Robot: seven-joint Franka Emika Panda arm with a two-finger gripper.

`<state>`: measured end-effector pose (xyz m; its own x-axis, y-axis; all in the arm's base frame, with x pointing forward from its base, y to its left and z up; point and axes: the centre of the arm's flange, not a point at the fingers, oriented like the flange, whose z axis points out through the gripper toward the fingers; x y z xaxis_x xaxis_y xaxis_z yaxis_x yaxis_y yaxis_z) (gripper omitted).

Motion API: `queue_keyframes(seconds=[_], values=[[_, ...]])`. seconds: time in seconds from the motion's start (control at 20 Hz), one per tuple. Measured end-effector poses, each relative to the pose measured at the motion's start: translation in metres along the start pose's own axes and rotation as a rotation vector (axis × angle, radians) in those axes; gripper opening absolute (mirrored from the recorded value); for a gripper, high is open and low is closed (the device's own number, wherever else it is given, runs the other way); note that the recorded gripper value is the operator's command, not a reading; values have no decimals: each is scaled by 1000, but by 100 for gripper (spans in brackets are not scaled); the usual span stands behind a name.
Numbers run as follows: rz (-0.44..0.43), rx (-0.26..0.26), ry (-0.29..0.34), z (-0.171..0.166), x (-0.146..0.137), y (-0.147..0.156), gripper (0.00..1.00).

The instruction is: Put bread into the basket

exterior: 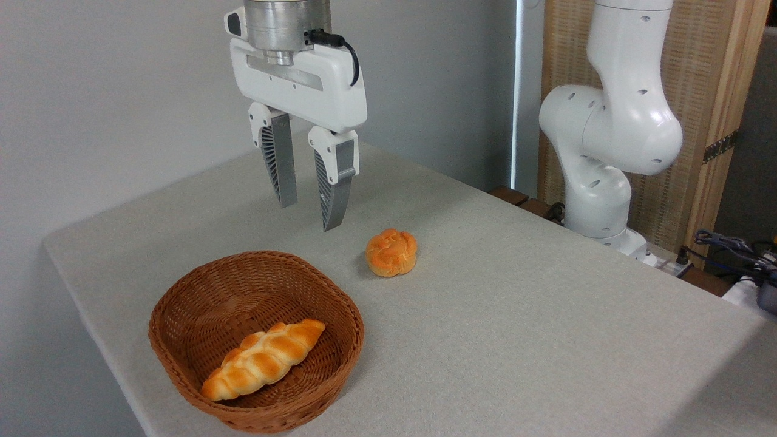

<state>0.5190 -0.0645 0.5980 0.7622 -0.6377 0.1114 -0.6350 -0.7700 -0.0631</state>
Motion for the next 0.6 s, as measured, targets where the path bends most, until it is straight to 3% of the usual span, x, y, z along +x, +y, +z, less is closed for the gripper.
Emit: queue_keyframes(seconds=[0.6], values=[[-11,-2,-4,1,-4,-5,100]])
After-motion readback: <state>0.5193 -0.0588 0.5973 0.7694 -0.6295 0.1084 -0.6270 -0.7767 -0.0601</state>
